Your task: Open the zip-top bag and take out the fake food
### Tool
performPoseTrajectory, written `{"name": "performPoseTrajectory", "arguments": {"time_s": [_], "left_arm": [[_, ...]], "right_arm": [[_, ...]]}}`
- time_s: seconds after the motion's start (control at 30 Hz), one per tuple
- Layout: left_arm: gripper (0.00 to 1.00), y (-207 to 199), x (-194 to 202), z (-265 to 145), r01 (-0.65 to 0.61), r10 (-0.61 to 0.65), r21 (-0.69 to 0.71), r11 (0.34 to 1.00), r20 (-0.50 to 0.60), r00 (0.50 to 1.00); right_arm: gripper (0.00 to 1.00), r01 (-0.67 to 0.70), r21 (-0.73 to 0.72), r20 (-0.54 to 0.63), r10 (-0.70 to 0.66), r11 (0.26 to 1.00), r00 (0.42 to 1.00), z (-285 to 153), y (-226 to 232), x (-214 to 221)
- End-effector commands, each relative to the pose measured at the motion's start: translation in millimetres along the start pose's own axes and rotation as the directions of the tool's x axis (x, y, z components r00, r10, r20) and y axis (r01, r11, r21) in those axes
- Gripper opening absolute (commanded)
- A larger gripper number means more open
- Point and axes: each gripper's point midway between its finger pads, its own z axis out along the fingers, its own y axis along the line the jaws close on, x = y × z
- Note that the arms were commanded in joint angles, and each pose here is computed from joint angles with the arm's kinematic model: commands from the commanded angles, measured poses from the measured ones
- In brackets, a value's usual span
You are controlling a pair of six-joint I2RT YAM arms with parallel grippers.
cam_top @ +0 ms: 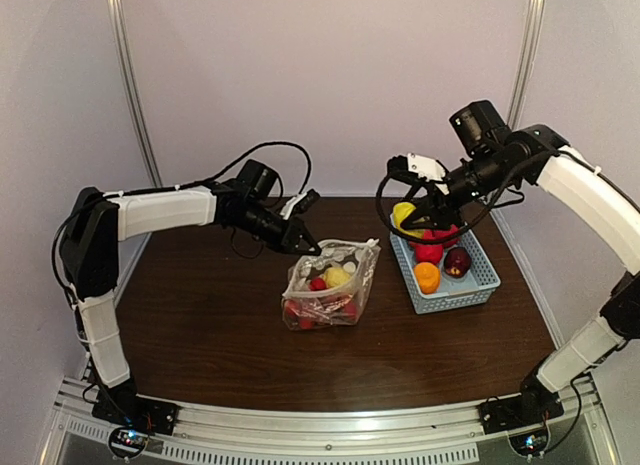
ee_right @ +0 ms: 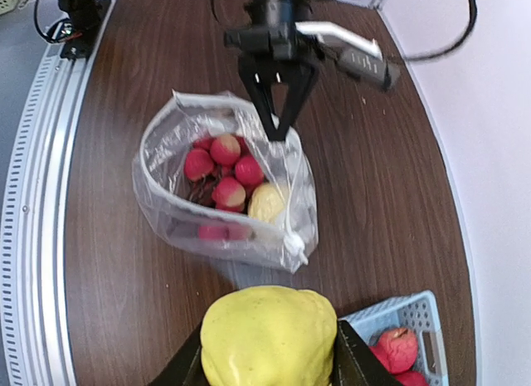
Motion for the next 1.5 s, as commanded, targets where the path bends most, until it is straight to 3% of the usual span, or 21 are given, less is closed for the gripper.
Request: {"name": "performPoseTrajectory", "arguments": {"time_s": [0.0, 0.2, 0.5, 0.87, 1.1, 1.47], "left_arm": [[0.0, -16.7, -27.5, -28.6, -0.025, 0.03, -0.044, 0.999, 0.116, 0.993], [0.0, -30.2, -37.9, -51.4, -0.078, 0.103, -0.125, 0.989, 0.213, 0.972], [0.0, -20.3, -31.3, -50.1, -0.104, 0.162, -0.283, 0.953, 0.19, 0.968], [0.0, -20.1, -27.1, -45.5, -0.142, 0.207, -0.364, 0.92, 0.146, 0.967], [0.0, -24.6, -20.7, -33.1, -0.146, 0.194, -0.319, 0.937, 0.122, 0.973], [0.0, -29.3, -20.6, -31.5, -0.146, 0.189, -0.292, 0.945, 0.122, 0.974]], "right_arm": [[0.33, -0.15, 0.099, -0.161, 0.165, 0.984, 0.973, 13.1, -26.5, 76.6], [0.34, -0.305, 0.159, -0.305, 0.34, 0.939, 0.889, 16.2, -44.6, 163.9], [0.33, -0.378, 0.245, -0.442, 0.45, 0.893, 0.776, 27.7, -50.6, 214.1], [0.35, -0.413, 0.284, -0.521, 0.501, 0.865, 0.691, 45.3, -43.3, 253.3], [0.35, -0.435, 0.337, -0.526, 0.55, 0.835, 0.649, 53.4, -48.3, 270.4], [0.54, -0.453, 0.356, -0.54, 0.575, 0.818, 0.615, 57.7, -46.2, 282.5]]}}
